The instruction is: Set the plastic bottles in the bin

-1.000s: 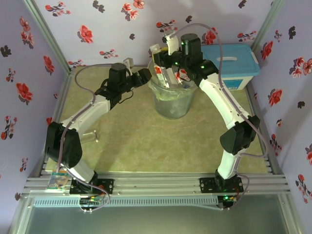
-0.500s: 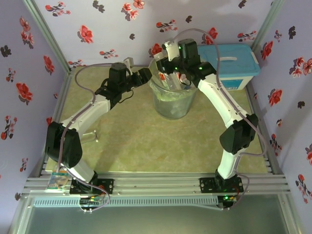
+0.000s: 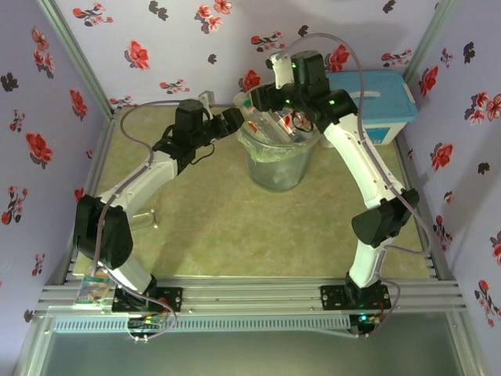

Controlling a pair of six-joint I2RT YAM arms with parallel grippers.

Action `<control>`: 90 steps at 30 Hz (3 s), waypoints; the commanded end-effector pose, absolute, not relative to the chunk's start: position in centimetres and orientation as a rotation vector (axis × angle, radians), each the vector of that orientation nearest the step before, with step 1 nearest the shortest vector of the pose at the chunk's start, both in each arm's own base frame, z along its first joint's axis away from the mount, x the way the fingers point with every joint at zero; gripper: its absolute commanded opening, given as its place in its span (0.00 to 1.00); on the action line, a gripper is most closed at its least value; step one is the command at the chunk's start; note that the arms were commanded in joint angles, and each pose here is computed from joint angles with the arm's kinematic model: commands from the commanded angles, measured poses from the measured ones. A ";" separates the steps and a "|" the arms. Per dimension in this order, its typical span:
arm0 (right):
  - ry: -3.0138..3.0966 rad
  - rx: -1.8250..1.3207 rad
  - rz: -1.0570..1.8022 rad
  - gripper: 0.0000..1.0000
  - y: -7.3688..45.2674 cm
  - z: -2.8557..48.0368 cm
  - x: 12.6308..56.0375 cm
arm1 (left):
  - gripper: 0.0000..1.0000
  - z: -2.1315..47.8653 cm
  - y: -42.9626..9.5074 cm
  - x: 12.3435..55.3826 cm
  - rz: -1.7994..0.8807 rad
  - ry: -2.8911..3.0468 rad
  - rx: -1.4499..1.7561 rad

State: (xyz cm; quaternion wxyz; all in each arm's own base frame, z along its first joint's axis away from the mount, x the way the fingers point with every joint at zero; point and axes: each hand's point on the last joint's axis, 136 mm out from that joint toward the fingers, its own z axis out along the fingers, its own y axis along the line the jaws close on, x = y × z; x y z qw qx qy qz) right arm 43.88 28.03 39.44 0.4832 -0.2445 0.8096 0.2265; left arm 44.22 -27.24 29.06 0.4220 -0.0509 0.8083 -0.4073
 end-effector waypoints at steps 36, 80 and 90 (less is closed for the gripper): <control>2.316 -0.096 0.513 0.49 13.4 30.0 48.4 | 0.77 32.2 -23.2 40.7 -0.941 1.966 -0.125; 2.494 -0.260 0.575 0.45 17.4 26.1 45.1 | 0.76 30.0 -24.9 41.6 -1.003 2.001 -0.137; 2.538 -0.286 0.717 0.43 21.1 23.7 43.9 | 0.76 29.0 -25.3 42.0 -1.012 2.018 -0.147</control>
